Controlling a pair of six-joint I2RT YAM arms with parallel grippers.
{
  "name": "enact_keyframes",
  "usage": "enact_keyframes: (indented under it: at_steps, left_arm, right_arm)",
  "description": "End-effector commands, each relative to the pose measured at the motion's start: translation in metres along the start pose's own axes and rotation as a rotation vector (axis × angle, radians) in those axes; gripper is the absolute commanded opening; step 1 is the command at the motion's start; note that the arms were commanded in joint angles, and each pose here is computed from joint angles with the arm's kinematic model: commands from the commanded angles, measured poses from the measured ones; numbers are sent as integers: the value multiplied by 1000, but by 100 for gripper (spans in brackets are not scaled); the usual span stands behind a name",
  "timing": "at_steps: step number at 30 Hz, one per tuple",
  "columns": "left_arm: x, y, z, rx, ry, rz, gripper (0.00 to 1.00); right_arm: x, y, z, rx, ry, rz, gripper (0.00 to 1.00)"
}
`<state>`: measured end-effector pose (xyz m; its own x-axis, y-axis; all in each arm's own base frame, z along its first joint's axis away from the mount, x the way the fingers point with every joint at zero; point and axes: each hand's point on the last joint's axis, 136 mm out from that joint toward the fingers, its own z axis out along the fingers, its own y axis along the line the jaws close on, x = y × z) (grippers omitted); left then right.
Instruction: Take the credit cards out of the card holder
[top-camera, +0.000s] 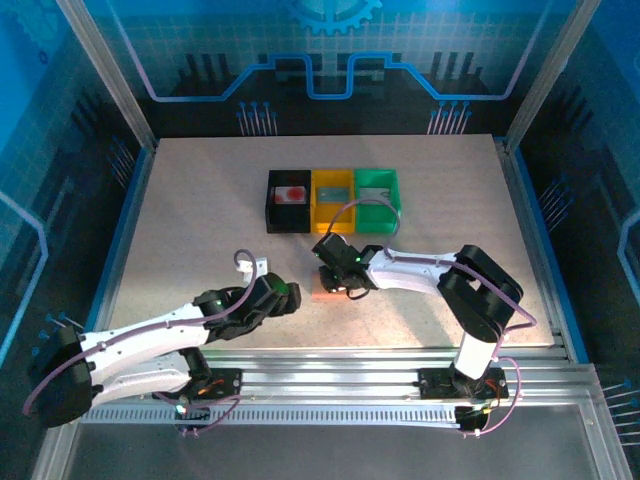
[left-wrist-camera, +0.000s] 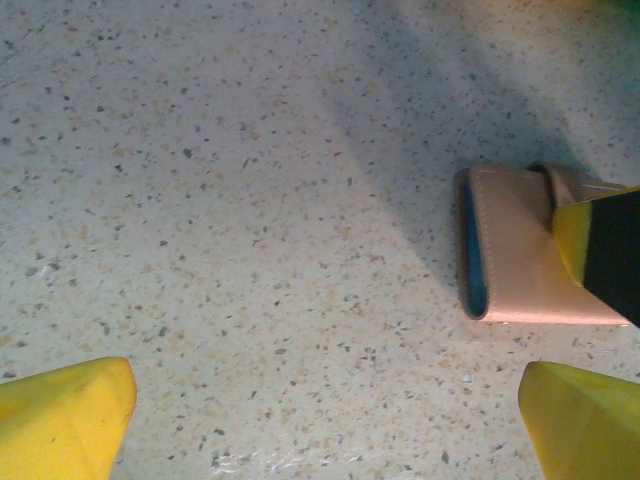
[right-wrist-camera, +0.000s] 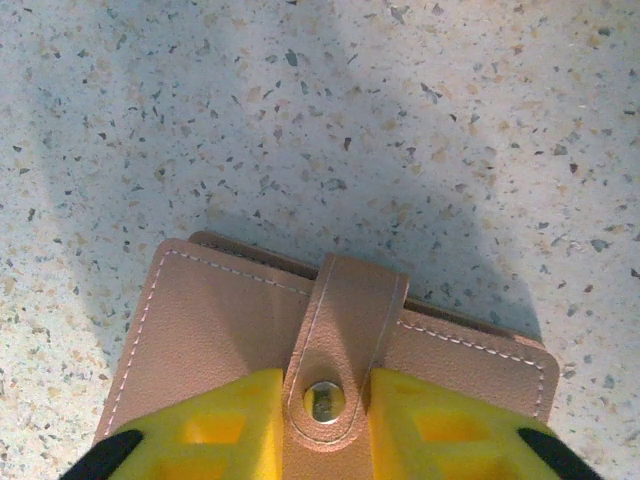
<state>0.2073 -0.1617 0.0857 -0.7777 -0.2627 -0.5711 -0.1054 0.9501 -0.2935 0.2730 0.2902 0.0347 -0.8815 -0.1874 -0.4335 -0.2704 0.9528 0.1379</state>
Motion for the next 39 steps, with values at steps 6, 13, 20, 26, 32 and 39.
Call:
enact_keyframes:
  at_steps: [6,13,20,26,32,39]
  left_arm:
    - [4,-13,5,36,-5,-25,99]
    - [10,-19,8,62,5,-28,99]
    - [20,-35,12,69,27,24,99]
    - [18,-39,9,61,15,56,99]
    - [6,-39,-3,94,-36,50,99]
    - [-3,-36,-16,115,-68,52,99]
  right_arm:
    - [13,0,-5,-55,33,57,16]
    - [6,-1,-24,-72,12,57,5]
    - [2,0,-41,-117,6,79,0]
    - [-6,-1,-61,-142,-10,77,0]
    - [-11,-3,-78,-166,-25,72,0]
    - [-18,-10,-97,-169,-64,80,0]
